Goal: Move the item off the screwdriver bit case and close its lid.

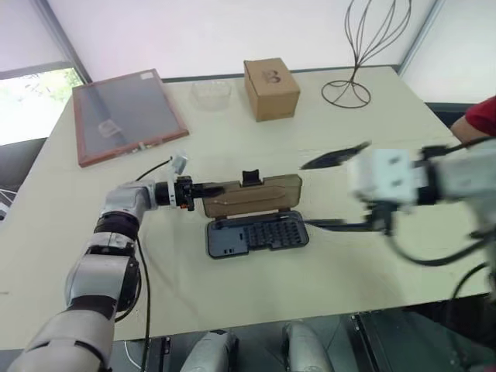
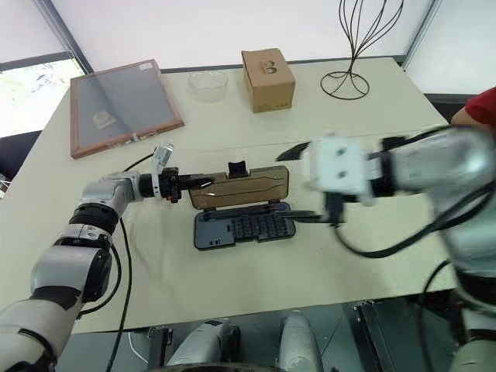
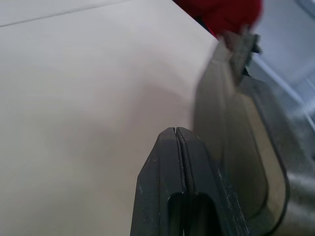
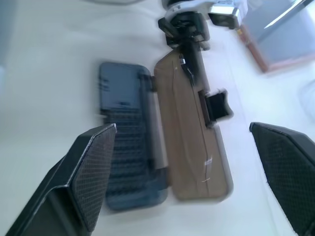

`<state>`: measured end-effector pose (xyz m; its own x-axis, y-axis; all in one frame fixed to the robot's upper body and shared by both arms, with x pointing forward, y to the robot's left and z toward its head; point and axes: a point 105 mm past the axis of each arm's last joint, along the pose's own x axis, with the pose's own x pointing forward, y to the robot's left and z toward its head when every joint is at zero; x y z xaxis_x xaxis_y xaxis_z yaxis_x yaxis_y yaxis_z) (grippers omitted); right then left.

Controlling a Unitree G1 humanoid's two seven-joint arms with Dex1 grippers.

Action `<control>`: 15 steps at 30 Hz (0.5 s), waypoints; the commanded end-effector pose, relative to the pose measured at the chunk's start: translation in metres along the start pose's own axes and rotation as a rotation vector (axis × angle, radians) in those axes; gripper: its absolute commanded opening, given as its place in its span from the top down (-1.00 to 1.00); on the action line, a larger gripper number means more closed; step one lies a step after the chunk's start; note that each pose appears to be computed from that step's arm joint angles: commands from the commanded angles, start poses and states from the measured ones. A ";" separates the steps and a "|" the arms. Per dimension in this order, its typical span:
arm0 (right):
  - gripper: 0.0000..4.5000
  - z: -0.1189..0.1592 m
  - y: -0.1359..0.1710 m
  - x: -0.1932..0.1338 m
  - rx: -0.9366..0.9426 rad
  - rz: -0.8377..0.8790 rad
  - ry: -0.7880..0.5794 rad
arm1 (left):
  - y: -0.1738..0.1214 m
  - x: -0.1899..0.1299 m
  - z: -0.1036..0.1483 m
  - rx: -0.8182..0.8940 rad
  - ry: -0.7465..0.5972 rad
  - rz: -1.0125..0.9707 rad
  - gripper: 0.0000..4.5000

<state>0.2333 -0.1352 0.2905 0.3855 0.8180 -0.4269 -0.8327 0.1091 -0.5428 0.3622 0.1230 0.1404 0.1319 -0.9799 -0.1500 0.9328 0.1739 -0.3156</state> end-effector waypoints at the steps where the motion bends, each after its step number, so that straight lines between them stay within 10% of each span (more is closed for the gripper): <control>1: -0.99 0.003 -0.014 -0.015 0.082 -0.099 -0.049 | -0.040 0.012 0.005 0.110 0.124 -0.203 1.00; 6: -0.99 -0.014 -0.004 0.001 0.131 -0.080 -0.029 | -0.074 0.000 -0.060 0.369 0.521 -0.329 1.00; 11: -0.99 -0.058 0.070 0.062 0.290 0.163 0.019 | -0.039 0.017 0.018 0.291 0.147 -0.095 1.00; 15: -0.75 -0.075 0.102 0.089 0.323 0.230 0.031 | -0.012 0.024 0.050 0.405 0.105 0.050 1.00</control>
<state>0.2135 -0.1019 0.1374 0.1685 0.8128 -0.5576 -0.9856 0.1307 -0.1073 0.3633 0.0925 0.1855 0.1236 -0.9586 -0.2564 0.9923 0.1200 0.0296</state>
